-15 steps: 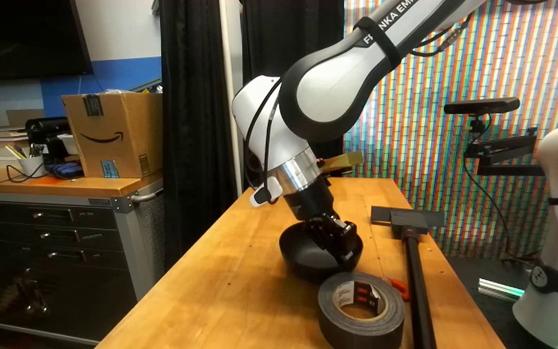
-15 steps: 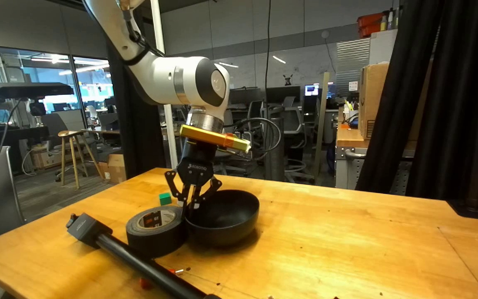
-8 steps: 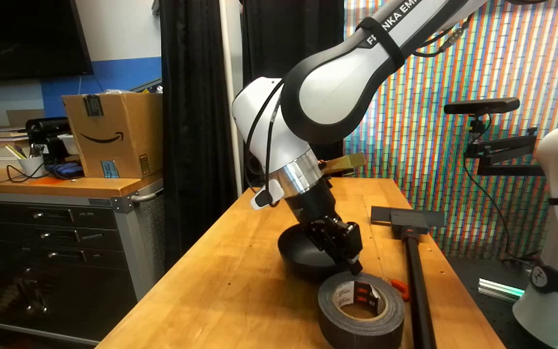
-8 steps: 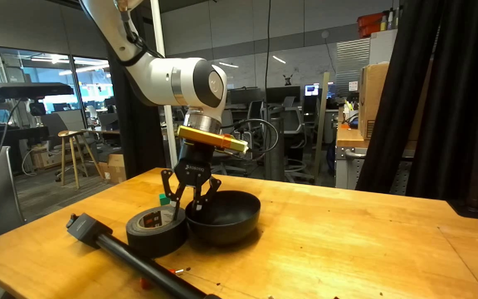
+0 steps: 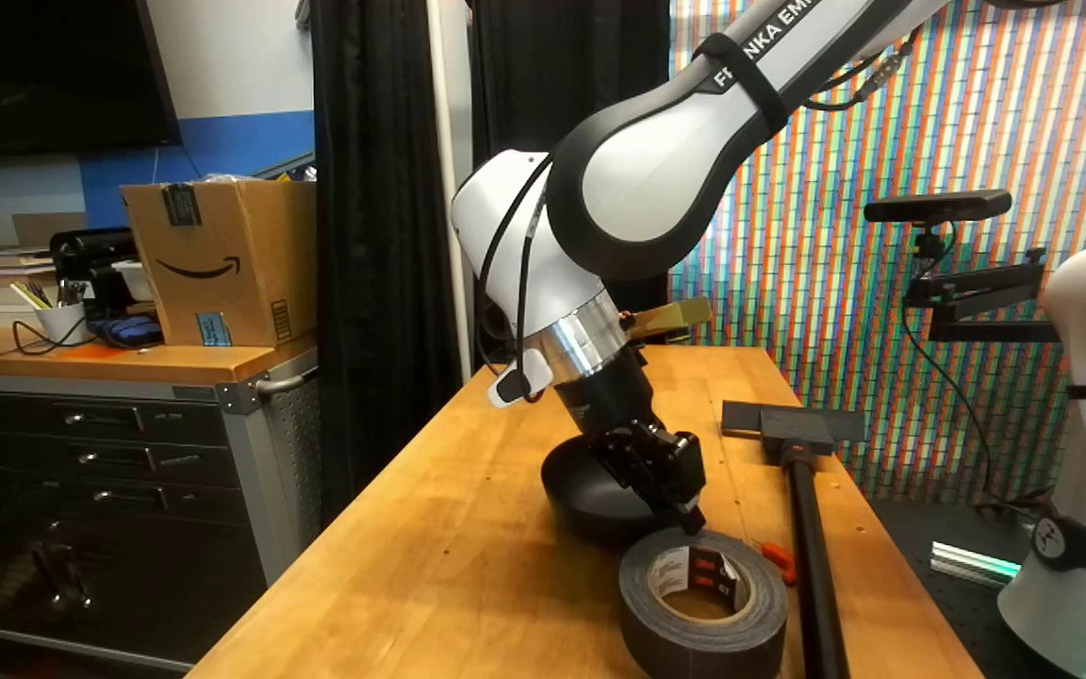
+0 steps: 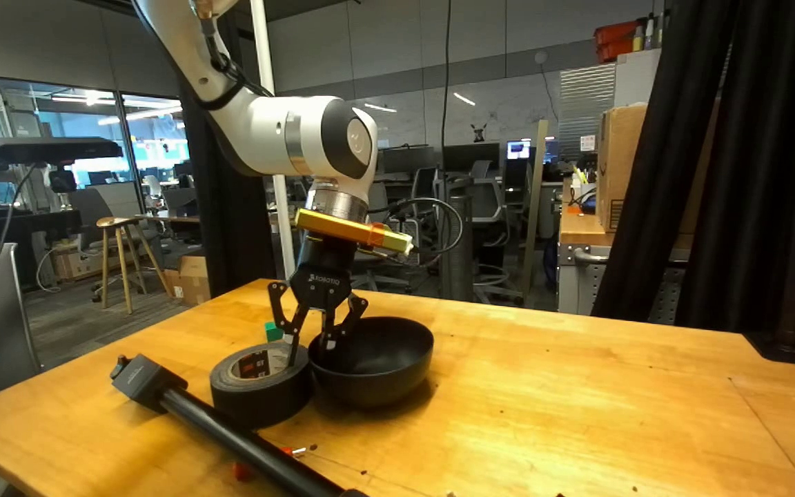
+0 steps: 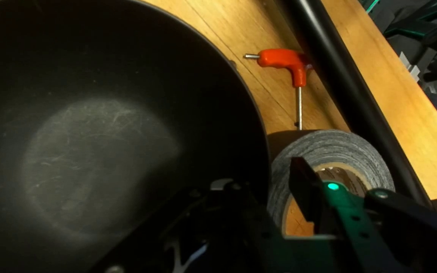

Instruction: Move the black bowl to the left

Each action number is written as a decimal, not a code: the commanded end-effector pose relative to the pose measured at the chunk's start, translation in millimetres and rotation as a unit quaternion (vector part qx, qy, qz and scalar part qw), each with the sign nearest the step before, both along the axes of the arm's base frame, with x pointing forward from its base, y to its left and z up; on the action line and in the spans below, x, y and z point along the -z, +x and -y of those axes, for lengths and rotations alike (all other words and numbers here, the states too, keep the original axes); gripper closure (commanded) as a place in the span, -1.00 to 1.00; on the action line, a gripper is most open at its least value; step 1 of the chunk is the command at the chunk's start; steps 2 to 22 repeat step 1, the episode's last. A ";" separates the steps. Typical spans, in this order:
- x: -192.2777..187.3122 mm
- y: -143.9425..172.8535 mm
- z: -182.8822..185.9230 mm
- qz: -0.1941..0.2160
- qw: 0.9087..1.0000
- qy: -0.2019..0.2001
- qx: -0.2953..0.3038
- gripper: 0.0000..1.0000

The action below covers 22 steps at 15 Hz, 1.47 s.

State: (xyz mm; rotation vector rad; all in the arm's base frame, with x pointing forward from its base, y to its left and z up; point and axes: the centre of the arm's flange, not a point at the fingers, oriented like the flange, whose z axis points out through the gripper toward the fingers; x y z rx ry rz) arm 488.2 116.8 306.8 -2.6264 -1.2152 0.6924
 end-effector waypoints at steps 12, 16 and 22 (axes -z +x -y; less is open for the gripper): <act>0.0 0.0 0.0 0.000 1.000 0.000 0.000 0.26; 0.0 0.0 0.0 0.000 1.000 0.000 0.000 0.26; 0.0 0.0 0.0 0.000 1.000 0.000 0.000 0.26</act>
